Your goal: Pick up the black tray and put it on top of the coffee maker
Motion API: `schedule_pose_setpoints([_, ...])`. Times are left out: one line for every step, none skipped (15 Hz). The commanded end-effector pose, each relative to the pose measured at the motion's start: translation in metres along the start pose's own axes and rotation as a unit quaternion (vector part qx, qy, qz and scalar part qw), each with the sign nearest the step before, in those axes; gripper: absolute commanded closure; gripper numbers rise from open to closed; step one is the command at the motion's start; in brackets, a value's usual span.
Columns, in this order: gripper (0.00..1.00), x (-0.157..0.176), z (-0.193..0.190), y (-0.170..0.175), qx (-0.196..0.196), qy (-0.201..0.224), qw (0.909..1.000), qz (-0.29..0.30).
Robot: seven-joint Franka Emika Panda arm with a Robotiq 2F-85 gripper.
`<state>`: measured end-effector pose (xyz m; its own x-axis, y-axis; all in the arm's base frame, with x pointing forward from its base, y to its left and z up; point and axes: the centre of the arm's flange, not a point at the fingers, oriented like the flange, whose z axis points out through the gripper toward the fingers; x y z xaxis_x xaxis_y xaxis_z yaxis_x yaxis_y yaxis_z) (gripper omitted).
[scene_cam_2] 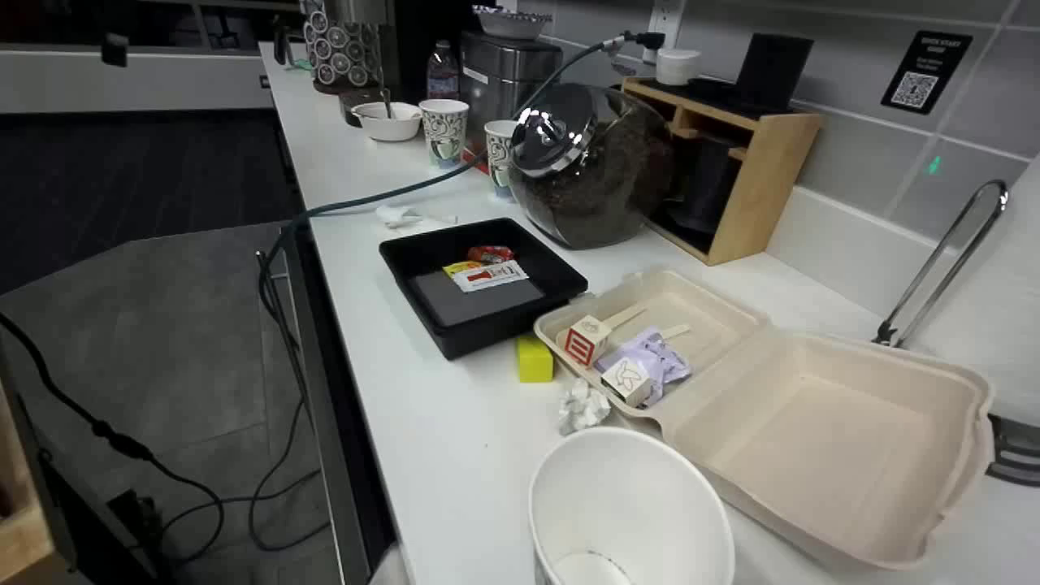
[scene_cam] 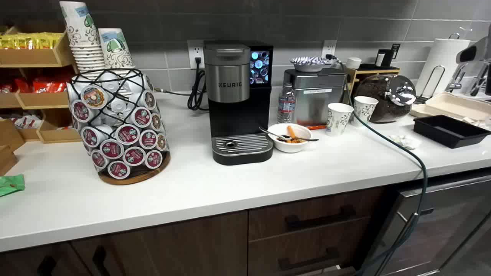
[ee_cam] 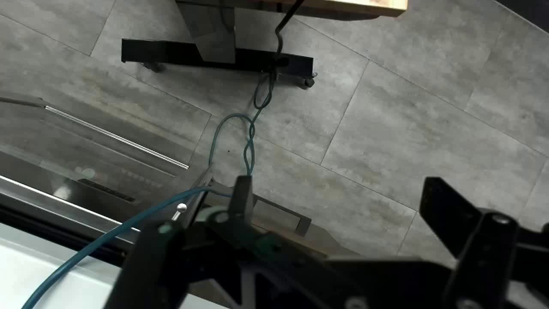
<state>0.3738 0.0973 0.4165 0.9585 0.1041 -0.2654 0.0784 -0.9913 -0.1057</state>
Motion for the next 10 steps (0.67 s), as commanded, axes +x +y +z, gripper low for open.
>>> schedule_pose_setpoints([0.00, 0.000, 0.000, 0.000, 0.000, 0.000, 1.0000, 0.000])
schedule_pose_setpoints([0.00, 0.000, 0.000, 0.000, 0.000, 0.000, 1.0000, 0.000])
schedule_pose_setpoints([0.00, 0.000, 0.000, 0.000, 0.000, 0.000, 1.0000, 0.000])
schedule_pose_setpoints([0.00, 0.000, 0.000, 0.000, 0.000, 0.000, 1.0000, 0.000])
schedule_pose_setpoints([0.00, 0.001, -0.002, 0.008, -0.018, 0.024, 0.9994, 0.018])
schedule_pose_setpoints([0.00, 0.001, -0.009, 0.024, -0.035, 0.053, 0.9973, 0.038])
schedule_pose_setpoints([0.00, 0.002, -0.015, 0.038, -0.047, 0.075, 0.9948, 0.051])
schedule_pose_setpoints([0.00, -0.004, -0.025, 0.066, -0.064, 0.096, 0.9916, 0.059])
schedule_pose_setpoints([0.00, -0.008, -0.032, 0.085, -0.080, 0.111, 0.9878, 0.074])
schedule_pose_setpoints([0.00, -0.020, -0.040, 0.115, -0.090, 0.126, 0.9833, 0.095])
